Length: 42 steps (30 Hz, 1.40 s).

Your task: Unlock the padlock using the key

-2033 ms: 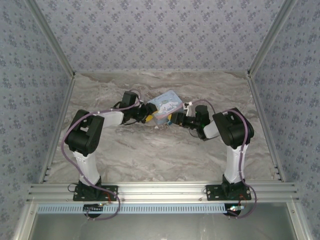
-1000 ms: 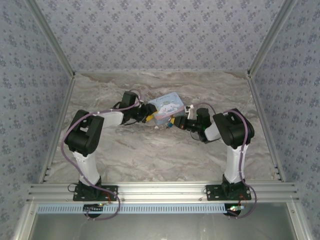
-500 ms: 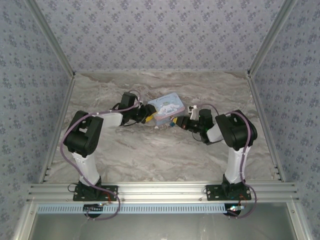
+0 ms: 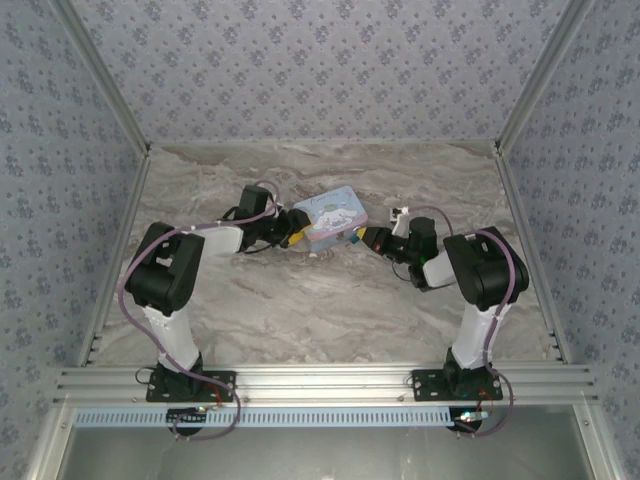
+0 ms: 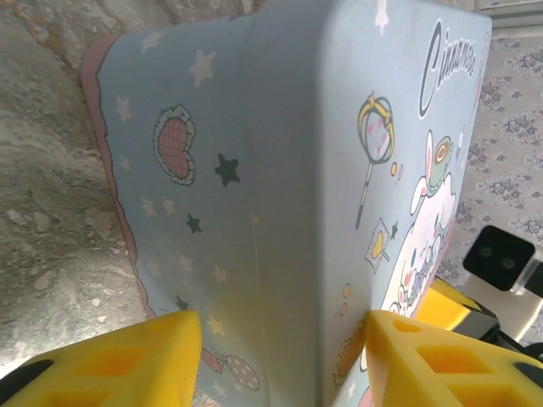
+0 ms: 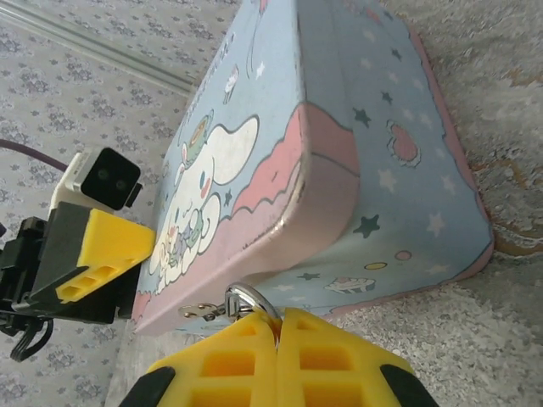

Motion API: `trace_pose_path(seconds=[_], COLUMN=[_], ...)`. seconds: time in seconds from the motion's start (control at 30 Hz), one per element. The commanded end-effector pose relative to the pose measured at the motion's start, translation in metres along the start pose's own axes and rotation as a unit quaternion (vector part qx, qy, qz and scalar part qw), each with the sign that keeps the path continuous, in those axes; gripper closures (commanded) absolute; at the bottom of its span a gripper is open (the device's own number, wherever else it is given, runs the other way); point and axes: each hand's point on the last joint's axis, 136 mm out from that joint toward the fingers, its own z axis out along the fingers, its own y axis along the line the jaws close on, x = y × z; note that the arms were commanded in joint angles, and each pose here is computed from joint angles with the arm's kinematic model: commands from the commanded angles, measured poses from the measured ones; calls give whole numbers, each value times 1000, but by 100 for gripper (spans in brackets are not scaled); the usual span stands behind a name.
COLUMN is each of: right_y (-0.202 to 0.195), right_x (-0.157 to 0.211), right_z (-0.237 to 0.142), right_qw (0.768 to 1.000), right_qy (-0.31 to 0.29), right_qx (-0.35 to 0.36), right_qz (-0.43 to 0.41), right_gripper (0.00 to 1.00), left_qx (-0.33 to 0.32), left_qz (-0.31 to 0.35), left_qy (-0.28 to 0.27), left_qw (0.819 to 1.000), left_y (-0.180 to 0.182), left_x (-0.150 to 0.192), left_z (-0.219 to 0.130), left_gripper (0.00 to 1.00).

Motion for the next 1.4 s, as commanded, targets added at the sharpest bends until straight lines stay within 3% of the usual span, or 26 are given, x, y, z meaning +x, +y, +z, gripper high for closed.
trace_pose_path(seconds=[0.0,0.33,0.53,0.7,0.87,1.07,1.37], right_y=[6,18,33,42,50,32,37], right_x=[0,14,20,27,29,37,55], right_z=[-11,-36,-37,-46,-62,-95,-115], right_qw=[1000,994,989,982,974,949,929], right_qy=[5,35,57,88,109,142,202], right_qx=[13,85,93,118,148,257,296], right_qz=[-21,-59,-94,-116,-135,-111,-94], right_gripper=[100,100,100,100,100,100,100], left_qx=[-52,-35,27,43,16,-13,-21], left_qz=[-26,-7,30,96,172,221,223], left_qy=[1,-47,-134,-223,-307,-369,-433], left_qw=[998,998,990,969,936,903,873], left_y=[34,23,-9,-41,-64,-74,-78], left_x=[3,-23,-49,-68,-77,-81,-88], left_z=[-5,-22,-46,-87,-136,-182,-227], left_gripper=[47,36,30,18,1,0,1])
